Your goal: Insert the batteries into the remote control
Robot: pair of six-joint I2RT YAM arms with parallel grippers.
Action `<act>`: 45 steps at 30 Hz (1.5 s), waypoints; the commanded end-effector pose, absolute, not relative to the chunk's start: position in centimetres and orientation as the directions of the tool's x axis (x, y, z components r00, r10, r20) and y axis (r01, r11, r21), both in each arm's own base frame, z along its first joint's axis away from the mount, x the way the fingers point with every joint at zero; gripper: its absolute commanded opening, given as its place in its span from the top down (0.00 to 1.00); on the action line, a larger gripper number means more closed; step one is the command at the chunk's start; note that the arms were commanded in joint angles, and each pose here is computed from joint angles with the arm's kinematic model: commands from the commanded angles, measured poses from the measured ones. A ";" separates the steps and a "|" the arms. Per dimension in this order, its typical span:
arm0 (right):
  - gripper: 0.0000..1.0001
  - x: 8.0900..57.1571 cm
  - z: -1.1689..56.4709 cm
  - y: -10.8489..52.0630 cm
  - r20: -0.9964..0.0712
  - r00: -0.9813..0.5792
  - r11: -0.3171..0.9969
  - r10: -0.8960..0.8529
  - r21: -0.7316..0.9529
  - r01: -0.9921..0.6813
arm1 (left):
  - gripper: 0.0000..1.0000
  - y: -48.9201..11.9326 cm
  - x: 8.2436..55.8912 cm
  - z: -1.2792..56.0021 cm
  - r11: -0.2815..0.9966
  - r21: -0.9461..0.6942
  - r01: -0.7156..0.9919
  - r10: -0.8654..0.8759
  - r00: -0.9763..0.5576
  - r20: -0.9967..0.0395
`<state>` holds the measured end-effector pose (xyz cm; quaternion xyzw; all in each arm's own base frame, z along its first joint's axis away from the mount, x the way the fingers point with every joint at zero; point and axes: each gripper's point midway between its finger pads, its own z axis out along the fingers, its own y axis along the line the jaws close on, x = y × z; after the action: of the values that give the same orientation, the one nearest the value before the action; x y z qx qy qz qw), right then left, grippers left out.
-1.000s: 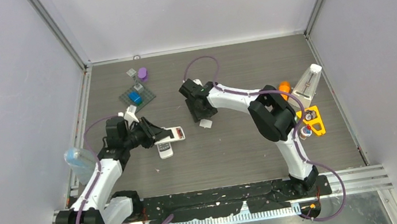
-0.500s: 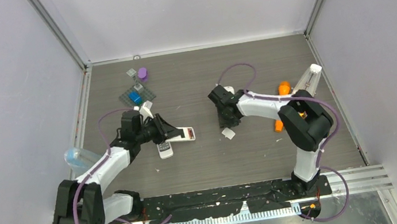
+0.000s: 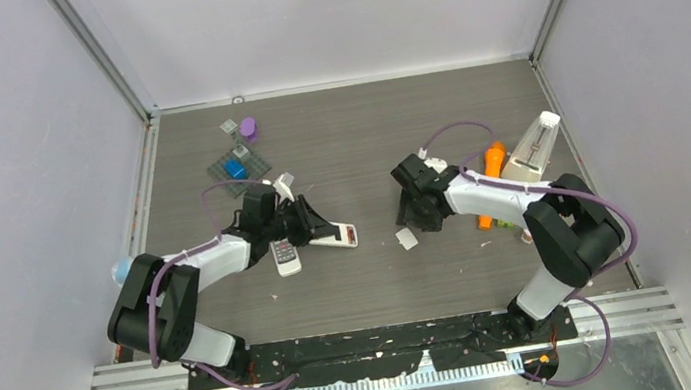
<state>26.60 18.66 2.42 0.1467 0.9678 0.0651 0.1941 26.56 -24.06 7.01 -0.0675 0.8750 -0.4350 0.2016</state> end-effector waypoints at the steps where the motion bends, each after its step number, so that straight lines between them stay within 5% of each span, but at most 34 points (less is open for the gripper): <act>1: 0.41 27.7 4.6 16.9 -0.445 -0.817 0.930 0.368 0.182 0.320 | 0.73 -24.4 28.2 7.8 0.626 -0.766 0.149 -0.265 -0.882 -0.389; 8: 0.35 26.7 4.5 15.1 -0.459 -0.805 0.926 0.377 0.151 0.347 | 0.48 -23.8 28.0 6.2 0.670 -0.728 0.143 -0.227 -0.895 -0.385; 15: 0.43 24.2 2.8 13.1 -0.429 -0.825 0.926 0.366 0.084 0.368 | 0.34 -22.7 28.7 5.8 0.743 -0.658 0.121 -0.201 -0.897 -0.393; 28: 0.61 21.7 0.9 14.7 -0.317 -0.925 0.977 0.210 0.039 0.208 | 0.30 -20.2 30.1 6.6 0.848 -0.530 0.028 -0.233 -0.878 -0.418; 45: 0.60 23.4 0.5 22.6 -0.331 -0.942 0.970 -0.046 0.210 -0.121 | 0.30 -19.3 31.1 10.2 0.859 -0.510 0.042 -0.261 -0.821 -0.508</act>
<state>23.44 19.46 1.55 0.0182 0.9827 0.0559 0.1759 29.55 -19.27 6.72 -0.0685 0.9345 -0.2508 0.2432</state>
